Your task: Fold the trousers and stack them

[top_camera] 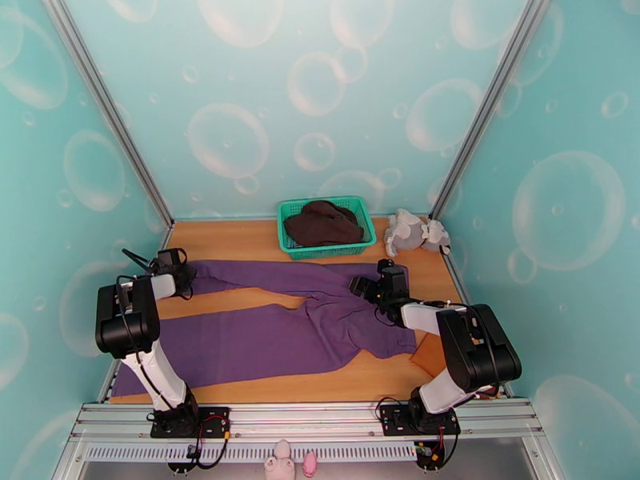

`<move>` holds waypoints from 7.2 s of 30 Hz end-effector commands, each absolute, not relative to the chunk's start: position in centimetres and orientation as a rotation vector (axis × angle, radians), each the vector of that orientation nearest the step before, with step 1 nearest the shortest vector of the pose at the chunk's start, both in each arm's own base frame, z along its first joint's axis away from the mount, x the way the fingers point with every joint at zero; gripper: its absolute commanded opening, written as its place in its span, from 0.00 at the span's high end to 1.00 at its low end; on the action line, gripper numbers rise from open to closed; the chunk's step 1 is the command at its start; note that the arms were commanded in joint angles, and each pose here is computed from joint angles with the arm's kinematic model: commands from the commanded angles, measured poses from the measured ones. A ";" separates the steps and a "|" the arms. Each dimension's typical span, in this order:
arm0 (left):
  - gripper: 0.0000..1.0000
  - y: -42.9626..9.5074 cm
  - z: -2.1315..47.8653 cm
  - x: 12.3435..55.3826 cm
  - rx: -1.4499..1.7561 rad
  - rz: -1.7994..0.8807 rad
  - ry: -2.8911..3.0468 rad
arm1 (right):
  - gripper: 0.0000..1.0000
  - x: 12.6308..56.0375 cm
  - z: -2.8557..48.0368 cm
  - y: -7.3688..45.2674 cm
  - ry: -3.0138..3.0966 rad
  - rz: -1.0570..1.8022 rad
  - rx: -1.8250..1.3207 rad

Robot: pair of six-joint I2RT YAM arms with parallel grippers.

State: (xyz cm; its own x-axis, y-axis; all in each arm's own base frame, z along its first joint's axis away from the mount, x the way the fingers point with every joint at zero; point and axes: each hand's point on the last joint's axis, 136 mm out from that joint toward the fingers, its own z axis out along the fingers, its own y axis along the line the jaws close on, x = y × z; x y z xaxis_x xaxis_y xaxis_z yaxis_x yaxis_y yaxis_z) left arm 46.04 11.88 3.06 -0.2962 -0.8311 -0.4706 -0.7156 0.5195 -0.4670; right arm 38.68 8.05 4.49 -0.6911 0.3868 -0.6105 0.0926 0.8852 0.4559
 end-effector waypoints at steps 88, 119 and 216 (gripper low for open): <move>0.61 12.2 13.3 38.0 -0.979 -0.249 1.920 | 0.09 37.3 2.6 11.2 2.404 0.566 0.226; 0.60 18.6 -0.7 39.9 -1.423 -0.056 2.126 | 0.09 35.5 2.1 3.1 2.388 0.434 0.581; 0.62 -20.5 -2.8 33.6 -0.118 -0.523 2.710 | 0.05 35.0 11.3 6.9 2.064 0.481 0.303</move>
State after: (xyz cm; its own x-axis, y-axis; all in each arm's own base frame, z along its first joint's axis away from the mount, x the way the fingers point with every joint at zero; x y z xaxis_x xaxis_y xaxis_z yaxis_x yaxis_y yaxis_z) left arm 39.15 -22.73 2.44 -0.8405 -0.1873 -0.5084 0.0777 0.8870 -0.4552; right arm 35.03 7.03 10.97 -0.5261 0.3688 -0.7663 0.0170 0.9055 0.4240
